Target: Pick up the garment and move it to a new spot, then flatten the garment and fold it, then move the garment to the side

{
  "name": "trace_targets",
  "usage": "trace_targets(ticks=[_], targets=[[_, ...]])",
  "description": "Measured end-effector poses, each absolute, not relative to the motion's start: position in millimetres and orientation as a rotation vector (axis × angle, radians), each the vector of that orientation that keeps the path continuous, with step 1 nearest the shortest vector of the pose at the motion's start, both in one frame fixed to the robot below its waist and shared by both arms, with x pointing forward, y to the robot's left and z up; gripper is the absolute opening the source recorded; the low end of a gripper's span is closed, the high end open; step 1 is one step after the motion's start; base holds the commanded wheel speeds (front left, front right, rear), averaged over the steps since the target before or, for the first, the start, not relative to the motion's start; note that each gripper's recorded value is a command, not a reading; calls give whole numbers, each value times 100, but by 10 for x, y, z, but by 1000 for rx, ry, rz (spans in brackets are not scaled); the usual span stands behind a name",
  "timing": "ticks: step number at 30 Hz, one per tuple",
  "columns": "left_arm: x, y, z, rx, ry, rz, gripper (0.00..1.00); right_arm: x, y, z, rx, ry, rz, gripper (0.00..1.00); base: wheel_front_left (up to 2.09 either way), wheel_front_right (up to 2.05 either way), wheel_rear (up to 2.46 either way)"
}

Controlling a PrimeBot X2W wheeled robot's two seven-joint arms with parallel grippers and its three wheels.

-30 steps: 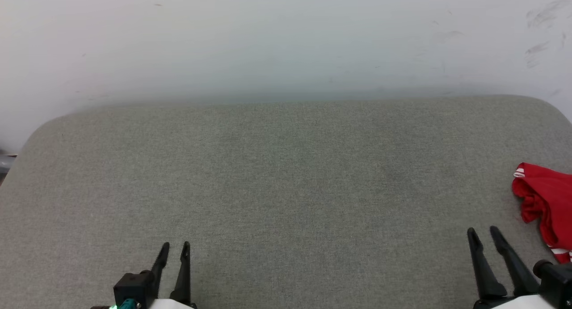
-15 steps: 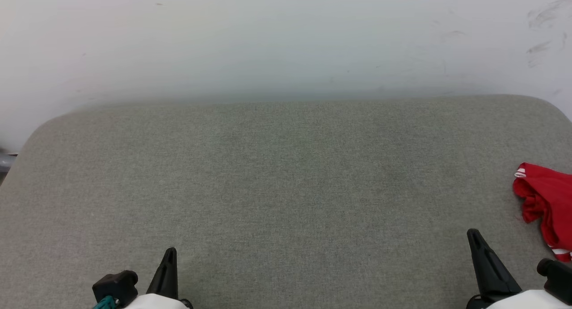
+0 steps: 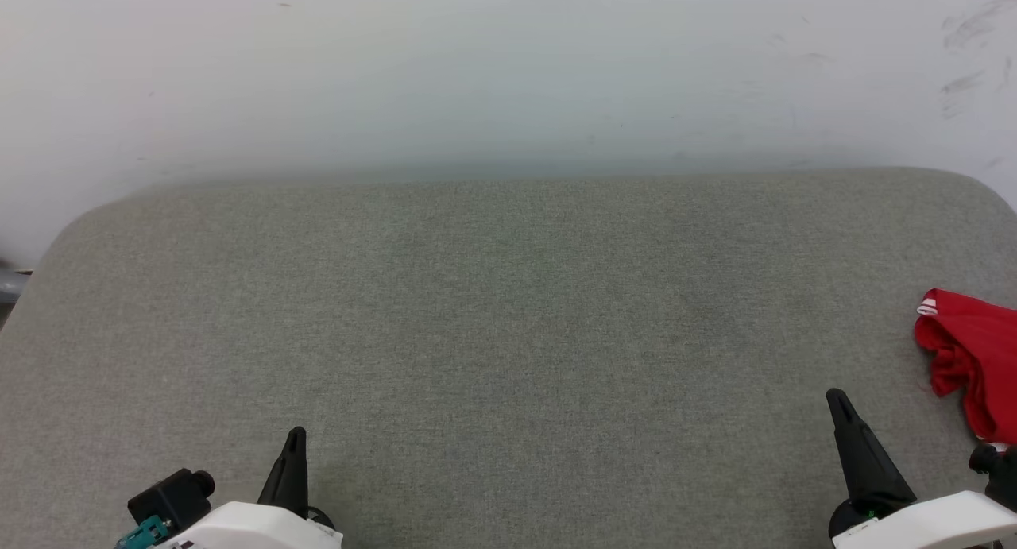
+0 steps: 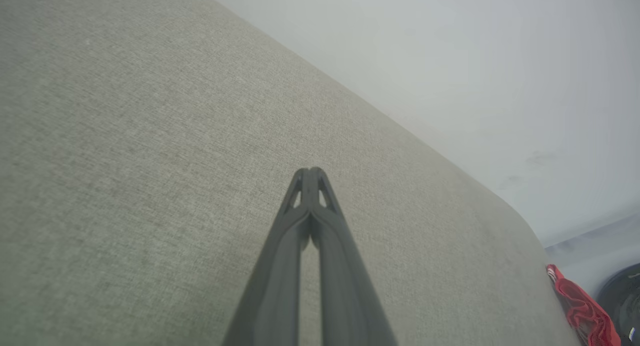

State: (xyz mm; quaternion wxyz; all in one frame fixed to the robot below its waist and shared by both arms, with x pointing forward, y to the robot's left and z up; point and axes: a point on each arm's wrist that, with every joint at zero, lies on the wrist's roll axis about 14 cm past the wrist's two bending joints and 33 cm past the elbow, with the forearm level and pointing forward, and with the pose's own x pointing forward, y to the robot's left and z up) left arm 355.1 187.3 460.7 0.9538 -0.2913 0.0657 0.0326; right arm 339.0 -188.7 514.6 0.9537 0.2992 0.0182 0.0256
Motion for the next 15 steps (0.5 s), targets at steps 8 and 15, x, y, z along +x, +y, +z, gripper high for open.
trace_targets(ticks=[8, 15], targets=[[3589, 1883, 4631, -712, 132, 74, 0, 3446, -1894, 5135, 725, 34, 50, 0, 0, 0, 0], [3632, 1900, 4667, -809, 127, 79, 0, 3496, -1902, 5130, 820, 31, 47, 0, 0, 0, 0]])
